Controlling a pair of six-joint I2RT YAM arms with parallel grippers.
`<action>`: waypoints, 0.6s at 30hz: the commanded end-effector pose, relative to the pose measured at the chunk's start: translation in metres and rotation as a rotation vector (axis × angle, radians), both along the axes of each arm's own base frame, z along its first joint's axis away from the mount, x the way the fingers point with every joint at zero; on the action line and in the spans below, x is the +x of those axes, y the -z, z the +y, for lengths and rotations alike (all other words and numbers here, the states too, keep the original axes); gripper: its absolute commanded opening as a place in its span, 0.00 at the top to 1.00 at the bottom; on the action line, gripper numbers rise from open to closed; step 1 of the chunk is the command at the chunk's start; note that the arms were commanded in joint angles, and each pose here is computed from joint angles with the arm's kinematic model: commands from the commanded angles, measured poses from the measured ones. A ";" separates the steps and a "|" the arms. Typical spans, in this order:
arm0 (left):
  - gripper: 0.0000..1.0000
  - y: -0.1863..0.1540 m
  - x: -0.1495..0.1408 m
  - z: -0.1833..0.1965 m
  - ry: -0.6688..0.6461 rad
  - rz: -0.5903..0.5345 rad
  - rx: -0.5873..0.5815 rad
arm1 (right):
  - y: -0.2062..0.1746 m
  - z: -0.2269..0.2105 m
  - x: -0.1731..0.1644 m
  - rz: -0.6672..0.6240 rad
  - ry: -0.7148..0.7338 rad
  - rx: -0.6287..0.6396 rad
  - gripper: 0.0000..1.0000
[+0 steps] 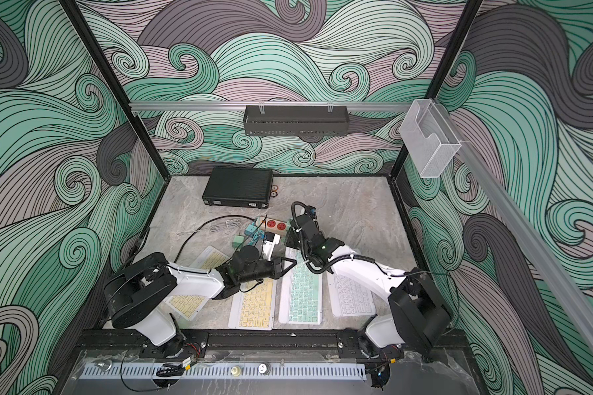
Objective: Unplug the wireless keyboard
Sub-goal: Remove the power cord from the keyboard.
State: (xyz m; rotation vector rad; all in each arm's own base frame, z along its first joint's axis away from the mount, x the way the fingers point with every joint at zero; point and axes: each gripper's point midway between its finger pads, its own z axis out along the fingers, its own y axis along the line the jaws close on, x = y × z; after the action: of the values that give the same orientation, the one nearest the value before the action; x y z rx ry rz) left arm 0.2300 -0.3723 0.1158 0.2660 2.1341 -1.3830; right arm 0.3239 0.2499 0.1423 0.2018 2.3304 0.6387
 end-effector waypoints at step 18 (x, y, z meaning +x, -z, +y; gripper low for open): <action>1.00 -0.002 -0.013 -0.007 0.061 -0.063 0.014 | -0.007 -0.013 0.014 -0.042 0.054 0.026 1.00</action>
State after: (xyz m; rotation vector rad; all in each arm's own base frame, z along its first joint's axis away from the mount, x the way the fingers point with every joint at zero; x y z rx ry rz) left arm 0.2288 -0.3742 0.1182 0.2695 2.1217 -1.3863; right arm 0.3232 0.2477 0.1457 0.1876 2.3201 0.6319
